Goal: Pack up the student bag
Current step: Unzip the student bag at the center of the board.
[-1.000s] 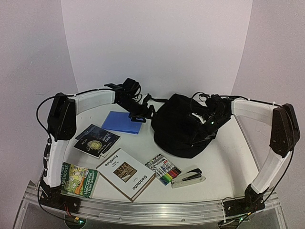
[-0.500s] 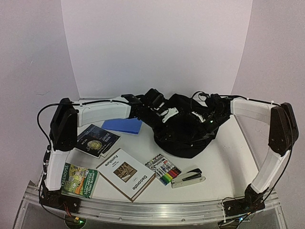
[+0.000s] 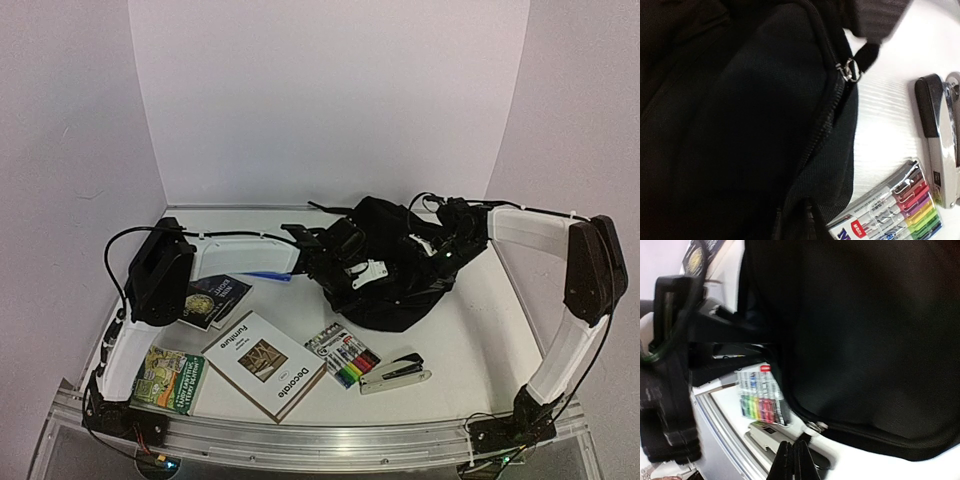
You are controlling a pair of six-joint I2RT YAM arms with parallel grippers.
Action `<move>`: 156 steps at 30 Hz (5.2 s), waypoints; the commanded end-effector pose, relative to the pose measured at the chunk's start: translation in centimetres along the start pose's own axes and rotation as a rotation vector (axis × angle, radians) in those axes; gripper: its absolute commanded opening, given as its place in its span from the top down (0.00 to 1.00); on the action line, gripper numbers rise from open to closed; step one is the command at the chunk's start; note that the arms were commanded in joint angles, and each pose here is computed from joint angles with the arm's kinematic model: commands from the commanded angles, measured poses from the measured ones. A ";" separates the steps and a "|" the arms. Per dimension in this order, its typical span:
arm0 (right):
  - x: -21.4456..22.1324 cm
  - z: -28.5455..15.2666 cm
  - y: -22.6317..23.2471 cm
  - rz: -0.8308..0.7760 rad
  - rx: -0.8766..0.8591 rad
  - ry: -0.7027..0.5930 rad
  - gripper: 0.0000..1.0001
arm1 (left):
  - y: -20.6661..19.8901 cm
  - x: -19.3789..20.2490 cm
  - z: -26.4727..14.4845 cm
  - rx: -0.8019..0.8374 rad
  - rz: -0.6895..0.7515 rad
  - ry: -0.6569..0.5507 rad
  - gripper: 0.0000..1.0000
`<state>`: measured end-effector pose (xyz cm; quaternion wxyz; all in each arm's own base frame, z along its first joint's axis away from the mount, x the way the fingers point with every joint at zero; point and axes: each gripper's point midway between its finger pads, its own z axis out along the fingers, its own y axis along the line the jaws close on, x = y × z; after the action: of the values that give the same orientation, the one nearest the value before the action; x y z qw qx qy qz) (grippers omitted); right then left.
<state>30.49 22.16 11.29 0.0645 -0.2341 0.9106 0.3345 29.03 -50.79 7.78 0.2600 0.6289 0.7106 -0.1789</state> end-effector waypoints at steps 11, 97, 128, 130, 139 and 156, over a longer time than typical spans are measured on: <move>3.5 -6.0 -10.0 0.088 0.208 -0.014 1.00 | 4.0 2.6 -3.2 -0.126 -0.058 0.041 1.00; -0.2 -11.4 -20.8 0.216 0.461 -0.101 1.00 | -0.8 -0.3 -3.9 -0.101 -0.052 -0.042 0.96; -5.7 1.9 0.1 -0.382 0.282 0.018 0.43 | 9.0 4.0 -13.2 -0.259 -1.010 -0.313 0.37; -5.1 2.9 0.3 -0.402 0.286 0.046 0.45 | 9.0 4.3 -13.1 -0.263 -1.018 -0.310 0.37; -2.5 5.8 -0.1 -0.450 0.310 0.153 0.52 | 9.2 4.5 -12.9 -0.261 -1.014 -0.291 0.37; -2.9 5.0 2.5 -0.418 0.286 0.109 0.41 | 9.0 4.9 -13.4 -0.254 -0.999 -0.291 0.36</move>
<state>31.42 26.63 6.07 0.0904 -0.4409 0.8838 0.1276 35.36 -37.89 12.80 0.2810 0.1429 0.9137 -0.2565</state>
